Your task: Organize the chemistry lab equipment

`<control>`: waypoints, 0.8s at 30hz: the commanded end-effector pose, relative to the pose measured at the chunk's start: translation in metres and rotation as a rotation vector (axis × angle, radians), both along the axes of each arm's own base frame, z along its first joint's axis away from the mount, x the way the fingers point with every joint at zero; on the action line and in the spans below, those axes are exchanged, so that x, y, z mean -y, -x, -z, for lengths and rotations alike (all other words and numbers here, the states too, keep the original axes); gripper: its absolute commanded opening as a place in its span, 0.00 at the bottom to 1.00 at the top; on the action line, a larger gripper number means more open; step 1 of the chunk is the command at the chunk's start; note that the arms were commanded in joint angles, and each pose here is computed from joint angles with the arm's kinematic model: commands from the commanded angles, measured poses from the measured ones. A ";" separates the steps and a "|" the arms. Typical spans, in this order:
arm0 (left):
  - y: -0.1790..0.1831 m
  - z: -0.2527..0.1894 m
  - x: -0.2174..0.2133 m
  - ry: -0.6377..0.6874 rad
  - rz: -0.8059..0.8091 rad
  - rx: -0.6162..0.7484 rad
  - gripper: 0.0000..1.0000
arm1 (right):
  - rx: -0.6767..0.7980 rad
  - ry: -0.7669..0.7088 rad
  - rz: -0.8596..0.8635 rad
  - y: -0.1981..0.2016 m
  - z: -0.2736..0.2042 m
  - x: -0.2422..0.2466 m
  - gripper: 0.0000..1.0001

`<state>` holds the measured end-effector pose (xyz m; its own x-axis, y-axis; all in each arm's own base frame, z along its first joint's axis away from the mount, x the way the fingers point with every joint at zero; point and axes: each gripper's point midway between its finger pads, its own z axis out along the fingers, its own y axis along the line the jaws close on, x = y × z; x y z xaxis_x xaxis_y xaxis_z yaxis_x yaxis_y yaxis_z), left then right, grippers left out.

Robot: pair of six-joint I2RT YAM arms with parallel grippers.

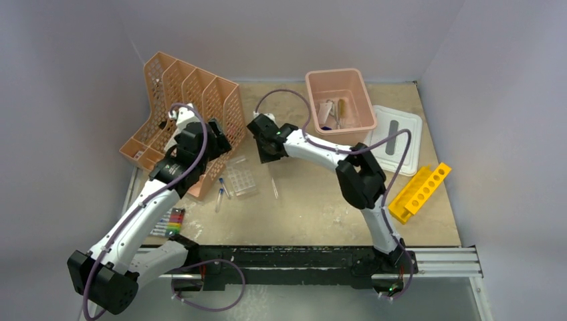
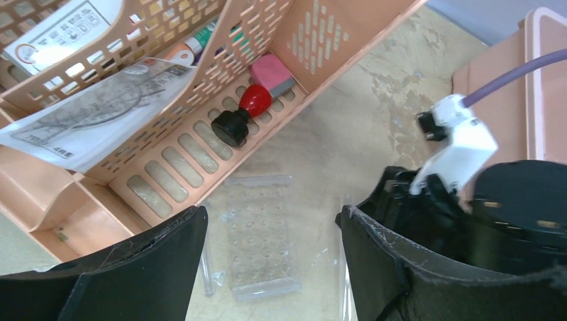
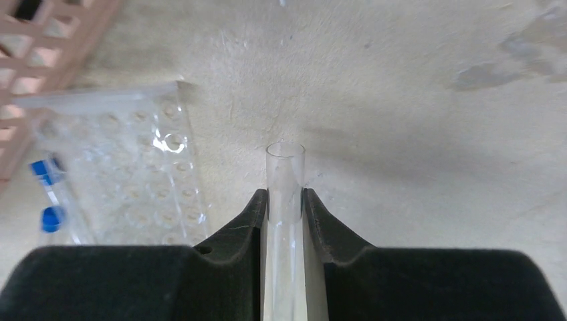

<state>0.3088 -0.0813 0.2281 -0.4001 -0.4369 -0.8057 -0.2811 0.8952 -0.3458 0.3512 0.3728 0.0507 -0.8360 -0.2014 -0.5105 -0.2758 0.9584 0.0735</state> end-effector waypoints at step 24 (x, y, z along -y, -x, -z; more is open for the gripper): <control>-0.038 -0.016 0.240 0.397 0.786 0.149 0.61 | 0.374 -0.530 0.296 -0.053 -0.224 0.103 0.15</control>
